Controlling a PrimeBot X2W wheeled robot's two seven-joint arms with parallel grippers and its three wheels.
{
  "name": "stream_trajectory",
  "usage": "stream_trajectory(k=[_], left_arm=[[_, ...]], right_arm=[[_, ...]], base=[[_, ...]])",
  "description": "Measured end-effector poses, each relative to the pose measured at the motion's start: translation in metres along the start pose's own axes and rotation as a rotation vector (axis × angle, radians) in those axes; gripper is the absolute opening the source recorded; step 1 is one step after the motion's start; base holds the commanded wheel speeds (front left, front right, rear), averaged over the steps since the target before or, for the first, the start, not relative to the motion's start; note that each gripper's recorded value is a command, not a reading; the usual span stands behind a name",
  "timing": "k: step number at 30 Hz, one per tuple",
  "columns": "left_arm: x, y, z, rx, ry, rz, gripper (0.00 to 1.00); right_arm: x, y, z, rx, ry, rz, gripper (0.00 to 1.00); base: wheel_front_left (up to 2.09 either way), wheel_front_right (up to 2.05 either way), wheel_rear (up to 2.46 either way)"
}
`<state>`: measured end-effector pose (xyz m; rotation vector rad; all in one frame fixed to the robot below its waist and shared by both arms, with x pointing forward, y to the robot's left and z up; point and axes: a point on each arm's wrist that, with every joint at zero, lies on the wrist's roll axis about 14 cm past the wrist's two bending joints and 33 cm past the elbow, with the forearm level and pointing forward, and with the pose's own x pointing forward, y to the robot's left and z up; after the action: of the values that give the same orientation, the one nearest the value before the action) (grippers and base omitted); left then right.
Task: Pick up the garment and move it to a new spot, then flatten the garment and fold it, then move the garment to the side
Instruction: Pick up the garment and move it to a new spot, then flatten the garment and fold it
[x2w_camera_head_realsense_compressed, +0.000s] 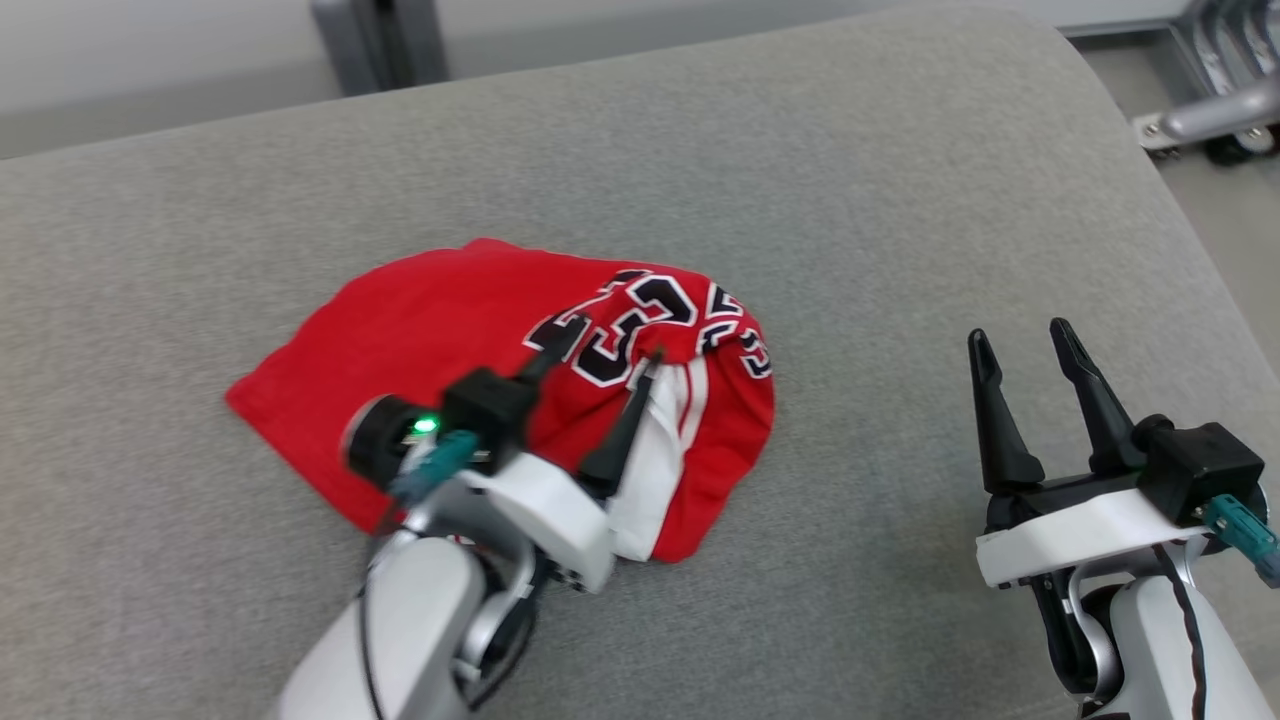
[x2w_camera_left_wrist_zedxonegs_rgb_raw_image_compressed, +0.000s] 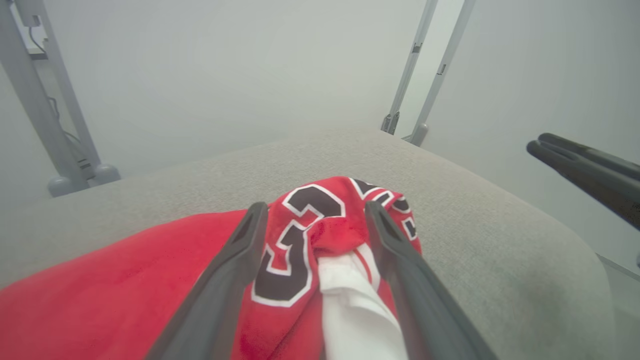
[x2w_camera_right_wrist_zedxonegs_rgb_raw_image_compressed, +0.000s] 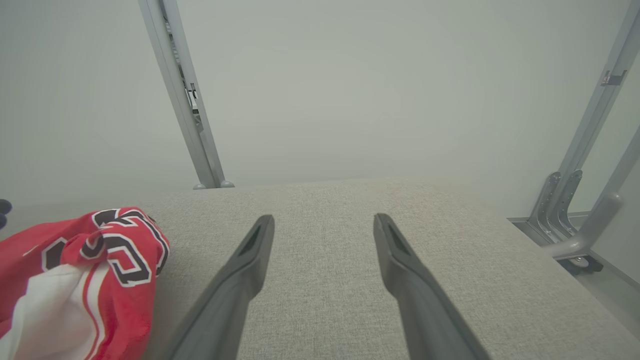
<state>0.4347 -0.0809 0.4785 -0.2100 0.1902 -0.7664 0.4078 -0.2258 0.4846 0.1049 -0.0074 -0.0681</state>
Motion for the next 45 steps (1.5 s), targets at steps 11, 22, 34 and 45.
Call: stream_trajectory(k=[11,22,34,45], left_arm=[[-0.089,0.125,0.064,0.054,-0.248,0.496,1.00],[-0.166,0.159,0.076,0.107,-0.306,0.687,1.00],[-0.198,0.137,0.062,0.117,-0.274,0.709,1.00],[-0.203,0.134,0.062,0.123,-0.252,0.717,1.00]], right_arm=[[0.011,0.036,0.012,0.008,-0.028,0.100,1.00],[-0.001,0.053,0.026,0.001,-0.044,0.148,1.00],[-0.029,0.049,0.032,0.025,-0.047,0.136,1.00],[-0.037,0.046,0.036,0.032,-0.049,0.127,1.00]], base=[[0.00,0.00,0.00],[0.00,0.00,0.00],[0.00,0.00,0.00],[0.00,0.00,0.00]])
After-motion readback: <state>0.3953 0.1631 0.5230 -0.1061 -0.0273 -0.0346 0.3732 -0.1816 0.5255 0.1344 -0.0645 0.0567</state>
